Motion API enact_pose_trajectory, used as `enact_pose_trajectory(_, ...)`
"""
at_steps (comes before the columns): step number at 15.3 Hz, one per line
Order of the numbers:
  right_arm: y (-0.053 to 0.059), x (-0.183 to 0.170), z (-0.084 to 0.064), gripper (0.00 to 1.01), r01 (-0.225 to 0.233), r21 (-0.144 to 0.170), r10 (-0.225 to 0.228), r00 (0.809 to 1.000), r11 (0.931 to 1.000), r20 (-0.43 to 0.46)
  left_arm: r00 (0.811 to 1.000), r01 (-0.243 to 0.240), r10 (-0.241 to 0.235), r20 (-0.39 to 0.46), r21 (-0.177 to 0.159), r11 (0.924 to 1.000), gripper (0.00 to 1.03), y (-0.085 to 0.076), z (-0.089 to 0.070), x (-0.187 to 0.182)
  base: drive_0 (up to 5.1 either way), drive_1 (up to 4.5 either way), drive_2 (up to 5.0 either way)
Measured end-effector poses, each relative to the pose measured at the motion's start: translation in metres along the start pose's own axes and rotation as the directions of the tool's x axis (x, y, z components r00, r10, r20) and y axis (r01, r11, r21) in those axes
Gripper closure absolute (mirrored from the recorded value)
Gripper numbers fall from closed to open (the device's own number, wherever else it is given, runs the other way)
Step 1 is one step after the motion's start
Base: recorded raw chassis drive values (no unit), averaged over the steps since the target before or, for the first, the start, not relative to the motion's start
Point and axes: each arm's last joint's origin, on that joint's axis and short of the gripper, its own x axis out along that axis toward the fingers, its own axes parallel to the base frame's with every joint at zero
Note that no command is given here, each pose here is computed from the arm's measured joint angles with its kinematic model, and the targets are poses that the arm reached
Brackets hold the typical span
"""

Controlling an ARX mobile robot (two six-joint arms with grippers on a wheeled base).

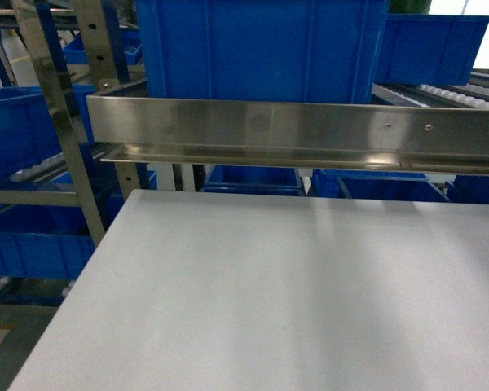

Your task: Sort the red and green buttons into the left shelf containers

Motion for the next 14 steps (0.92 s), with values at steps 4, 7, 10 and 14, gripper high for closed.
enact_pose_trajectory(4, 0.0, 0.0, 0.0, 0.73, 0.0, 0.0, 0.0, 1.0, 1.0, 0.0, 1.0, 0.002, -0.002, 0.002, 0.0, 1.0, 0.71, -0.0001, 0.0002, 0.0, -4.9, 3.12, 1.7)
enact_pose_trajectory(7, 0.0, 0.0, 0.0, 0.73, 0.0, 0.0, 0.0, 1.0, 1.0, 0.0, 1.0, 0.001, -0.001, 0.0, 0.0, 1.0, 0.71, 0.0, 0.0, 0.0001, -4.9, 3.46, 1.2)
enact_pose_trajectory(10, 0.0, -0.0001, 0.0002, 0.73, 0.001, 0.0, -0.001, 1.0, 1.0, 0.002, 1.0, 0.001, -0.001, 0.002, 0.0, 1.0, 0.71, -0.0001, 0.0002, 0.0, -4.9, 3.17, 1.8)
enact_pose_trajectory(14, 0.0, 0.0001, -0.0002, 0.73, 0.0, 0.0, 0.0, 1.0, 1.0, -0.002, 1.0, 0.001, -0.001, 0.0, 0.0, 1.0, 0.71, -0.0001, 0.0, 0.0001, -4.9, 2.54, 2.5)
